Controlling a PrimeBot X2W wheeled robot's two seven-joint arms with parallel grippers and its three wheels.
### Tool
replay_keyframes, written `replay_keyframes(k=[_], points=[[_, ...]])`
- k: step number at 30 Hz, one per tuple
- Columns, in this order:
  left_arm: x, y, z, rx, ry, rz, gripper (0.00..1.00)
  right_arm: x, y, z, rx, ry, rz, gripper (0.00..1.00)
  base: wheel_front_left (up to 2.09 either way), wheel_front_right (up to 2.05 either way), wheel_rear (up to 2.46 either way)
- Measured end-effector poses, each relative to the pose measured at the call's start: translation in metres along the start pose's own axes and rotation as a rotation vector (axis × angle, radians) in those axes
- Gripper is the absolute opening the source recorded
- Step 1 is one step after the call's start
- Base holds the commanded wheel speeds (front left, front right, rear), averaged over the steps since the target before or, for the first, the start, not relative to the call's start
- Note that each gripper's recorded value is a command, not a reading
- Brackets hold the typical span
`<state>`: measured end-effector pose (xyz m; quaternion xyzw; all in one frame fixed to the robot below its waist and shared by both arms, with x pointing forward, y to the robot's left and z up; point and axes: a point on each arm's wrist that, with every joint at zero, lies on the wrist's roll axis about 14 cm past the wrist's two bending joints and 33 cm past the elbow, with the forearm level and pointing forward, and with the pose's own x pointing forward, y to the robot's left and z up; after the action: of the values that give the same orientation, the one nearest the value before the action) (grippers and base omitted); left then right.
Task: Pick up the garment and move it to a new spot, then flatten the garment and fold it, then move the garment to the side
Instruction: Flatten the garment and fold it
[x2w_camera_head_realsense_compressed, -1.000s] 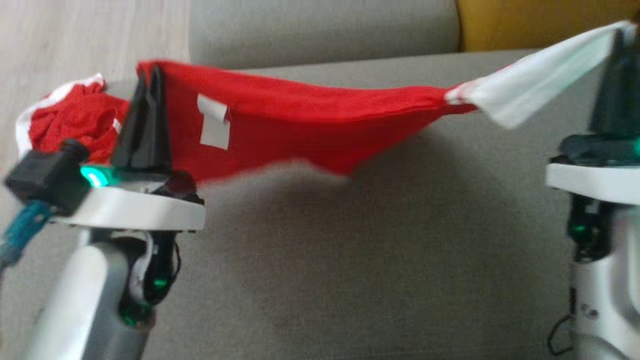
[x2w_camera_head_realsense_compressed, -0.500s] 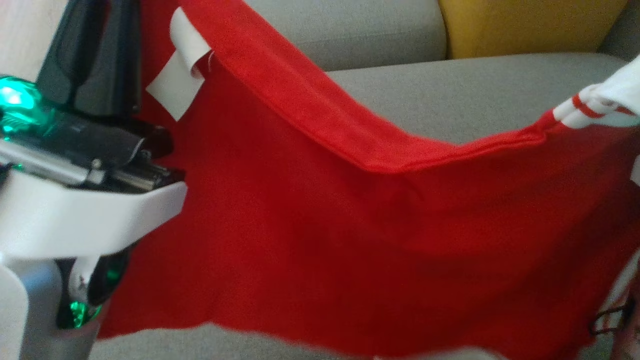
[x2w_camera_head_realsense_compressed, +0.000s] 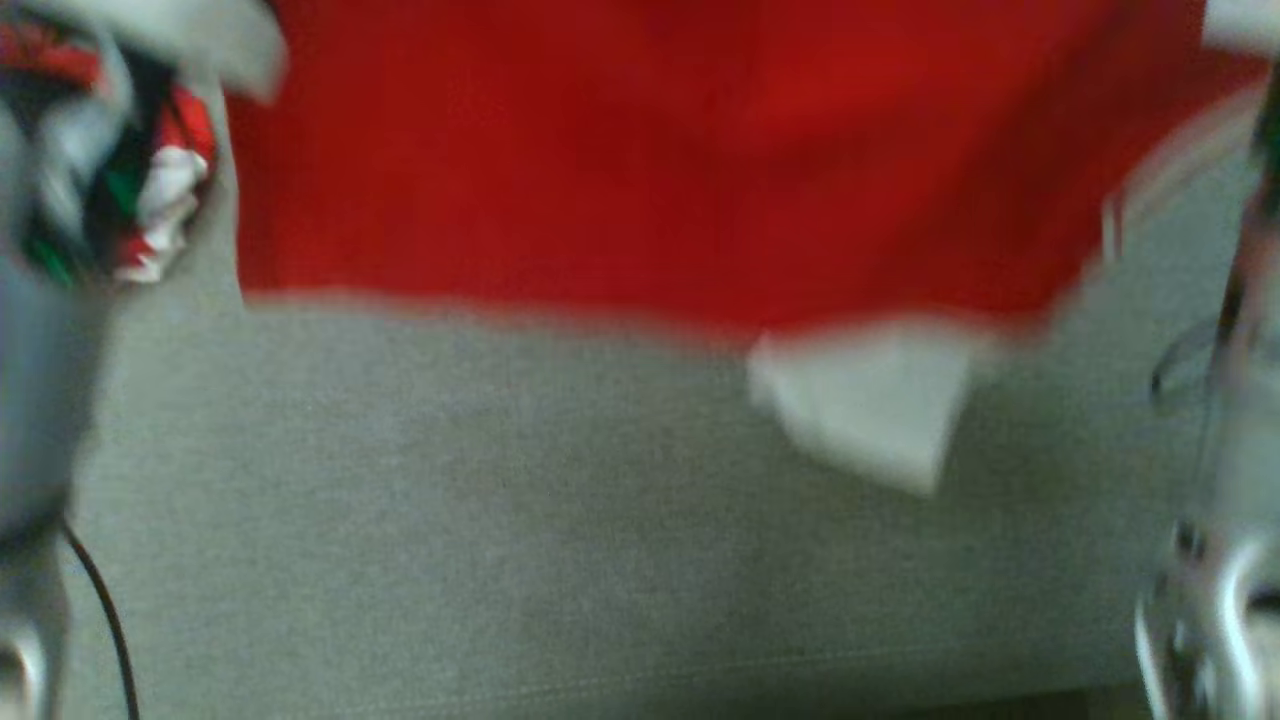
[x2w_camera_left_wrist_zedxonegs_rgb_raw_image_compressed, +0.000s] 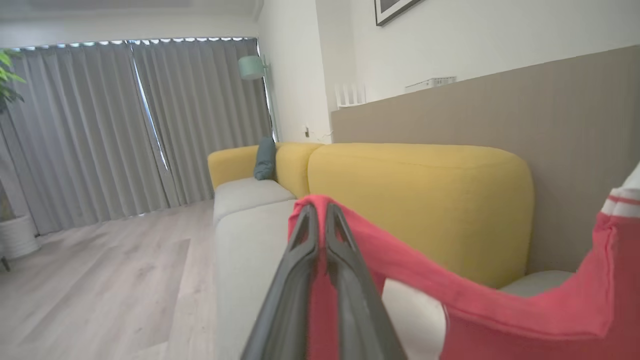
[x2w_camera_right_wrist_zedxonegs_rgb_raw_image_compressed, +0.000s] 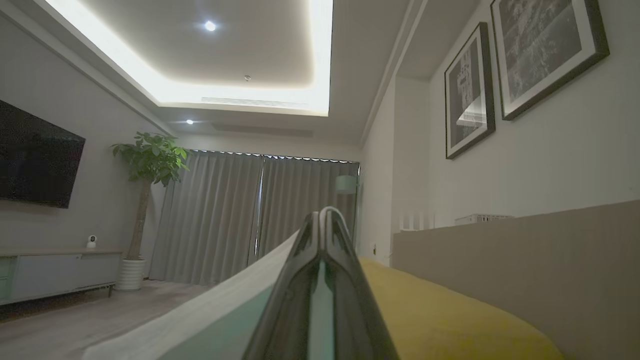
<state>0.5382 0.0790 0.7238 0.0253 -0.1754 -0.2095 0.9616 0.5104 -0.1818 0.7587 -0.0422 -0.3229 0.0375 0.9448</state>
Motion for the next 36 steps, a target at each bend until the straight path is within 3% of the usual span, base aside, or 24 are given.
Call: replay_keyframes(k=[3, 6, 9, 11, 19, 25, 28, 31, 36], points=[[0.042, 0.022, 0.008, 0.110, -0.077, 0.014, 0.00, 0.044, 0.001, -0.003, -0.033, -0.066, 0.012, 0.00, 0.00, 0.00, 0.00], [0.075, 0.040, 0.012, 0.145, -0.155, 0.049, 0.00, 0.072, -0.012, -0.008, -0.074, -0.094, -0.013, 0.00, 0.00, 0.00, 0.00], [0.092, 0.043, 0.005, 0.142, -0.188, 0.059, 0.00, 0.080, -0.019, -0.022, -0.090, -0.071, -0.024, 0.00, 0.00, 0.00, 0.00], [0.104, 0.042, -0.018, 0.134, -0.177, 0.052, 0.00, 0.079, -0.018, -0.050, -0.064, -0.013, -0.016, 0.00, 0.00, 0.00, 0.00], [0.102, 0.042, -0.194, 0.054, 0.092, 0.054, 0.00, 0.006, 0.015, -0.212, 0.025, 0.367, 0.082, 0.00, 0.00, 0.00, 0.00], [0.053, 0.022, -0.310, -0.074, 0.314, 0.052, 0.00, -0.050, 0.019, -0.266, 0.063, 0.508, 0.079, 0.00, 0.00, 0.00, 0.00], [0.038, 0.018, -0.318, -0.136, 0.334, 0.071, 0.00, -0.063, 0.023, -0.267, 0.080, 0.513, 0.076, 0.00, 0.00, 0.00, 0.00], [0.030, 0.023, -0.292, -0.182, 0.264, 0.100, 0.00, -0.075, 0.026, -0.257, 0.113, 0.498, 0.058, 0.00, 0.00, 0.00, 0.00], [-0.006, 0.015, -0.282, -0.237, 0.281, 0.124, 0.00, -0.107, 0.026, -0.242, 0.156, 0.513, 0.018, 0.00, 0.00, 0.00, 0.00]])
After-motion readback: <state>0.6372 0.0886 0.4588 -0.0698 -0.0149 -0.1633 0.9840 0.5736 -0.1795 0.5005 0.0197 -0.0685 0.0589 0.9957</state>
